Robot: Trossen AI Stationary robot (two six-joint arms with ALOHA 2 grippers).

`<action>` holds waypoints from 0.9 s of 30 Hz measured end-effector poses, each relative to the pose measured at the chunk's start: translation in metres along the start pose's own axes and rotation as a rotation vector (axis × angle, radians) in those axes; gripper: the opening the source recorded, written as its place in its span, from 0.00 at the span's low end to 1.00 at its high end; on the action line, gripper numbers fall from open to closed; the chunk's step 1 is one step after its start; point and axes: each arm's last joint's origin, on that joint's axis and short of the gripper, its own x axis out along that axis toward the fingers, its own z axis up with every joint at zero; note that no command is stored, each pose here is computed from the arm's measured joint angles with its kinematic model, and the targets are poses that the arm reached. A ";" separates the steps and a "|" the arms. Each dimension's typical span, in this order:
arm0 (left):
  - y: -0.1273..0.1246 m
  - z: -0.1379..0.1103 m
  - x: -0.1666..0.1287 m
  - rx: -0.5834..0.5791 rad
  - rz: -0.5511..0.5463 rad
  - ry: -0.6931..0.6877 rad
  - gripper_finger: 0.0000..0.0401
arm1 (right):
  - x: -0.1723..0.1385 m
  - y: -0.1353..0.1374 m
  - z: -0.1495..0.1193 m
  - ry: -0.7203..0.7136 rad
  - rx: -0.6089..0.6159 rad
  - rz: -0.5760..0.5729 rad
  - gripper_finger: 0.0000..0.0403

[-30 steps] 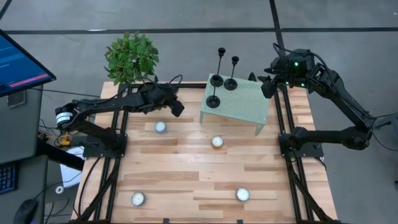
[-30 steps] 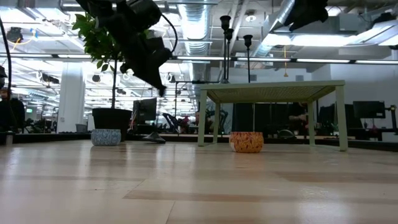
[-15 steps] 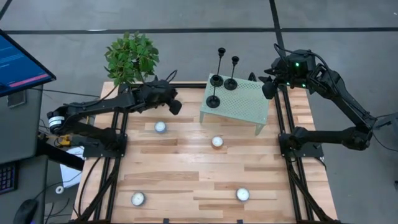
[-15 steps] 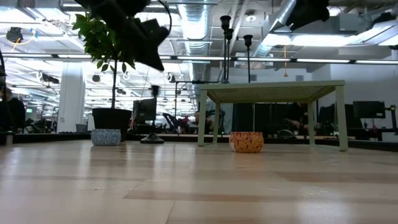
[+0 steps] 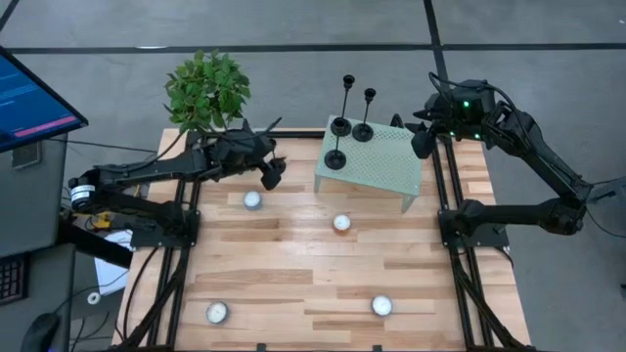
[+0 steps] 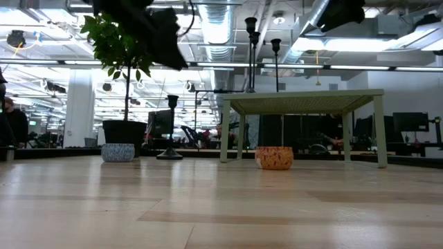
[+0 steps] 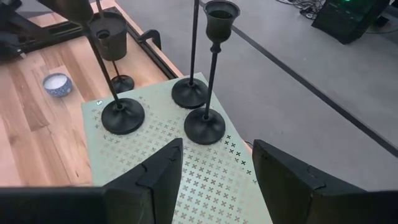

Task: Pick & Place candle stick holders
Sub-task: Put the candle holder on the shelf aligned with the other candle holder to the right

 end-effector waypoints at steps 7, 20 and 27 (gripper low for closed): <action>-0.001 -0.022 0.005 -0.023 0.069 -0.070 0.69 | 0.000 0.000 0.000 0.001 -0.022 -0.001 0.46; -0.003 -0.050 0.015 -0.082 0.203 -0.185 0.69 | 0.000 0.000 -0.002 0.022 -0.026 0.001 0.46; 0.002 -0.047 0.015 -0.092 0.246 -0.232 0.69 | 0.000 0.000 -0.004 0.046 -0.027 0.004 0.46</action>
